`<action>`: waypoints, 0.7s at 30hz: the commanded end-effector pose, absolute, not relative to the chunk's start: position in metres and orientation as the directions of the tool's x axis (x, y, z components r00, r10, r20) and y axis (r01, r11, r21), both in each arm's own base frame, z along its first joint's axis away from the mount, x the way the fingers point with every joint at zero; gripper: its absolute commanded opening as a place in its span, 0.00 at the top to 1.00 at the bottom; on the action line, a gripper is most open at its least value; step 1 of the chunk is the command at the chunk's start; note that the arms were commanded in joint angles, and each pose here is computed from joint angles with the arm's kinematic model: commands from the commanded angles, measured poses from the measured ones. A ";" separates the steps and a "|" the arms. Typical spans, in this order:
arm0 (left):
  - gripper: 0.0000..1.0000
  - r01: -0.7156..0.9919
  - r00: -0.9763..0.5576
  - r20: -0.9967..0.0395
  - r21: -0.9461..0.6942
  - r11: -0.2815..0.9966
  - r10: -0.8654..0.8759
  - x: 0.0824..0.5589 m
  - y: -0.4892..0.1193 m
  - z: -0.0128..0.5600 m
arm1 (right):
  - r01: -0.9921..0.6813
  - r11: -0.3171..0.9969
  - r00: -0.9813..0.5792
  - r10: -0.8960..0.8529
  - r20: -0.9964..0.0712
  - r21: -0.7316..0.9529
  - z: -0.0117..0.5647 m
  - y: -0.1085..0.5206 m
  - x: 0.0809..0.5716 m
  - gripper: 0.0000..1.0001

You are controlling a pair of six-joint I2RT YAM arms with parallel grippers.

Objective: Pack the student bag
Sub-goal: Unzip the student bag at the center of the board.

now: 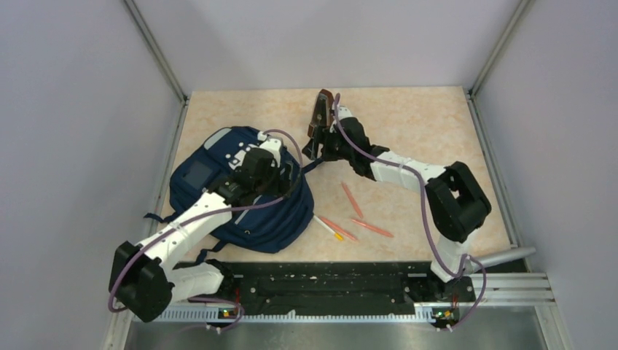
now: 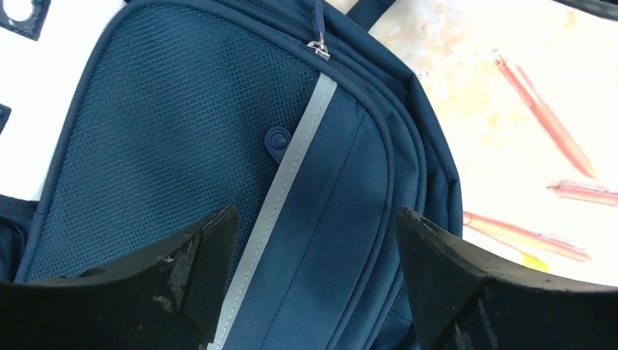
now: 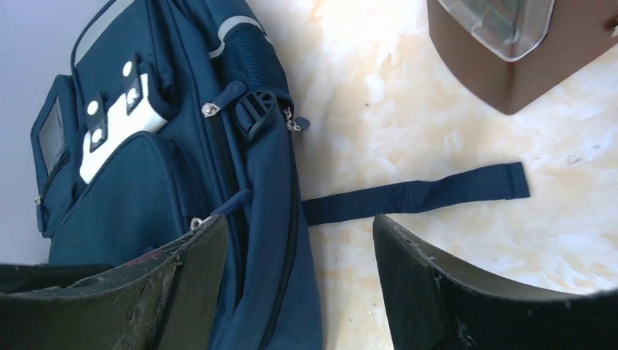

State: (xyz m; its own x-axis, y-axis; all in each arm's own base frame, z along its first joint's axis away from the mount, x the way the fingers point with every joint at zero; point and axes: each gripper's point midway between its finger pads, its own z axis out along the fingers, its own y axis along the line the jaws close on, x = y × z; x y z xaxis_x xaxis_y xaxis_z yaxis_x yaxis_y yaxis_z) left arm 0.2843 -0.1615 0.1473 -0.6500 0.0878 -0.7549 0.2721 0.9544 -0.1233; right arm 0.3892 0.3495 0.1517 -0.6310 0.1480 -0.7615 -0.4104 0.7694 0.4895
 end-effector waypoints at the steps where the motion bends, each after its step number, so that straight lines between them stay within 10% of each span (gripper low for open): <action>1: 0.16 0.278 -0.613 -0.775 -0.028 0.960 0.154 0.292 -0.163 0.142 | -0.359 0.712 -0.656 0.268 -0.705 0.604 0.160 0.372 0.401 0.29; 9: 0.28 0.185 -0.638 -0.740 0.123 0.975 0.214 0.295 -0.144 0.124 | -0.247 0.608 -0.726 0.399 -0.559 0.754 0.143 0.395 0.408 0.34; 21: 0.97 0.145 -0.628 -0.757 0.114 0.983 0.180 0.284 -0.139 0.126 | -0.256 0.583 -0.740 0.395 -0.545 0.771 0.141 0.432 0.401 0.37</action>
State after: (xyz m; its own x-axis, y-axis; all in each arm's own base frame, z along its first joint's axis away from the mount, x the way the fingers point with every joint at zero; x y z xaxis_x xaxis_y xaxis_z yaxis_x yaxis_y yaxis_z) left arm 0.2845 -0.1645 0.1215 -0.6434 0.2062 -0.7373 0.2395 0.9689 0.0620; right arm 0.3931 0.4060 0.1078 -0.7770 0.3611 -0.5156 -0.1931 0.6428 0.7413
